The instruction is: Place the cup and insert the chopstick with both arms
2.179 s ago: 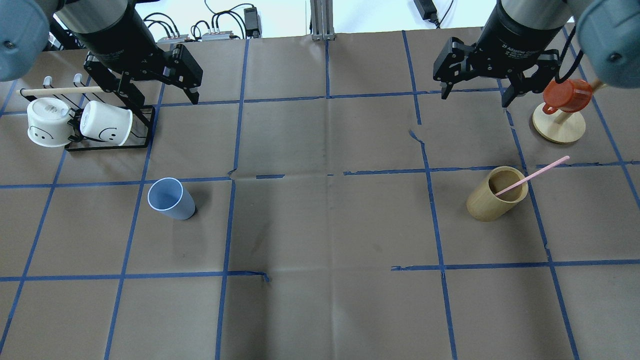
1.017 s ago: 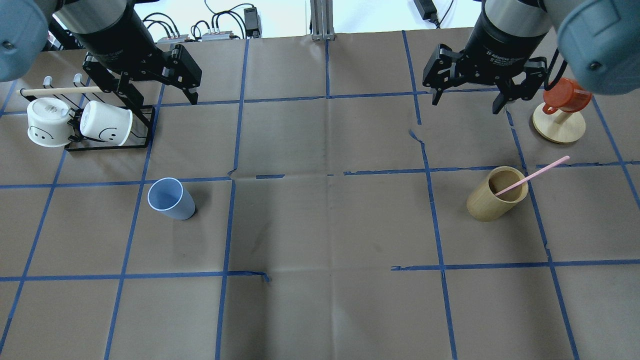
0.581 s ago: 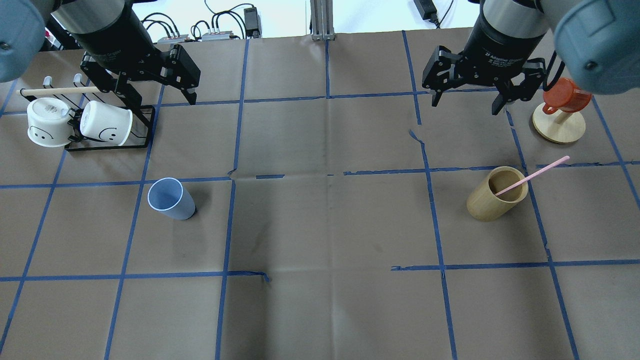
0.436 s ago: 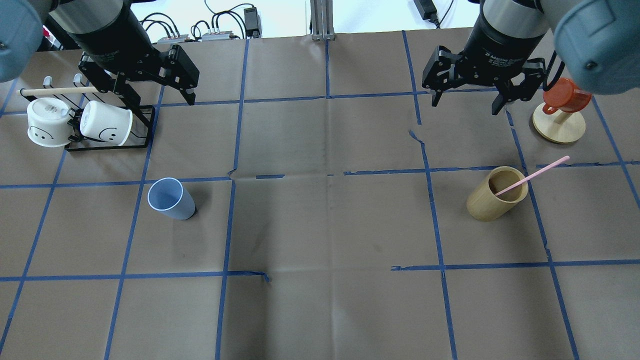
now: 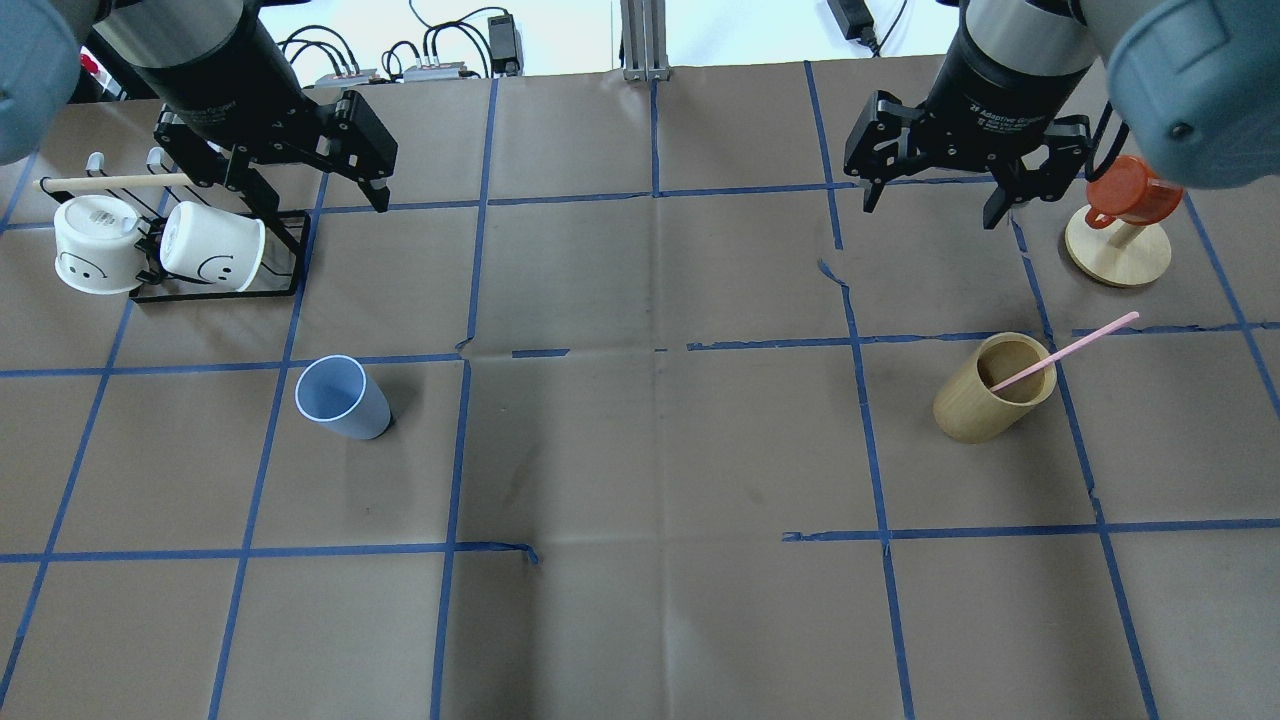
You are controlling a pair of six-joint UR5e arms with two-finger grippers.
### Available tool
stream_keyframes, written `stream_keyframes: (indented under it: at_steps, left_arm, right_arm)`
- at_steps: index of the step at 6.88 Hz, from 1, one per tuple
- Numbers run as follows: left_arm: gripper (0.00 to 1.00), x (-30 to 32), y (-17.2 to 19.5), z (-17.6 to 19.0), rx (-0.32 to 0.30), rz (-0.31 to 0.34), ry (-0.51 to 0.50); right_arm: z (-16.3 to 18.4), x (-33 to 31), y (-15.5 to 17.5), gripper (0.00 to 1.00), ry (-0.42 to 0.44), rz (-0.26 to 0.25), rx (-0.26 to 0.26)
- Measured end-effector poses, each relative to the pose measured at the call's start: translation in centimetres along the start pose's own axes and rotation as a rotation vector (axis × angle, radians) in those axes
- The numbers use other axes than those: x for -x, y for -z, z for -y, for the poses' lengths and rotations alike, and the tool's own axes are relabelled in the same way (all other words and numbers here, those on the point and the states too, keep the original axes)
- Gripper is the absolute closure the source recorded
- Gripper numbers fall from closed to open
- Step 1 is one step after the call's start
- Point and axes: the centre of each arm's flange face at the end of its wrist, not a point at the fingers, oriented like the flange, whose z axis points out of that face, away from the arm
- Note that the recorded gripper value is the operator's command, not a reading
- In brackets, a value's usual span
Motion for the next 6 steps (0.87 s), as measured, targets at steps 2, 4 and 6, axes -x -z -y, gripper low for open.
stream_keyframes:
  at_steps: [2, 4, 6]
  left_arm:
    - [0.00, 0.1, -0.1, 0.1, -0.001, -0.002, 0.002]
    - [0.00, 0.3, 0.1, 0.2, -0.007, -0.005, 0.003]
    - [0.00, 1.6, -0.2, 0.7, -0.005, -0.014, 0.023]
  right_arm:
    - [0.0, 0.0, 0.1, 0.00, 0.000, 0.001, -0.004]
    - [0.0, 0.0, 0.1, 0.00, 0.000, 0.001, -0.003]
    - [0.1, -0.1, 0.1, 0.00, -0.001, 0.001, -0.004]
